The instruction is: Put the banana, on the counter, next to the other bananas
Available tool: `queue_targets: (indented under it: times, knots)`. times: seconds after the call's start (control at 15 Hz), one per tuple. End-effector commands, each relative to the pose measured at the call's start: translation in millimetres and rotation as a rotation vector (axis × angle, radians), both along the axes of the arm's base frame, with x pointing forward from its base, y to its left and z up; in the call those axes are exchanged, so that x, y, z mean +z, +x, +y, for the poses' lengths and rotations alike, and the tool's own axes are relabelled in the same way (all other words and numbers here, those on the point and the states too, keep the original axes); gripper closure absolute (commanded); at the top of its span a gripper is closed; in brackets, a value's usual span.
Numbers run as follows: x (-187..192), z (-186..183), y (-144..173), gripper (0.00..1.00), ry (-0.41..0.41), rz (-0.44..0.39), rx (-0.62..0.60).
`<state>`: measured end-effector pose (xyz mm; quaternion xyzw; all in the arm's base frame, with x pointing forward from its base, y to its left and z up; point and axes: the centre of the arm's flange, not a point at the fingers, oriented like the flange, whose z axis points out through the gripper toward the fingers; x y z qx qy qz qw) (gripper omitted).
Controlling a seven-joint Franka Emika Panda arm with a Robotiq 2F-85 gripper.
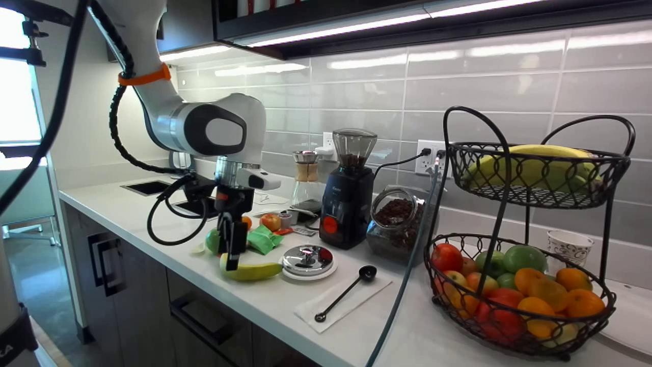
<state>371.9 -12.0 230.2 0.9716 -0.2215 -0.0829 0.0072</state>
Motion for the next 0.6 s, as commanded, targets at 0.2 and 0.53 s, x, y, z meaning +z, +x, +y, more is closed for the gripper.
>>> queue_targets:
  times: [0.2,0.53]
  knots:
    - [-21,14,1,0.00,-0.059,-0.073,0.026]
    - [-31,15,3,0.00,-0.085,-0.128,0.017]
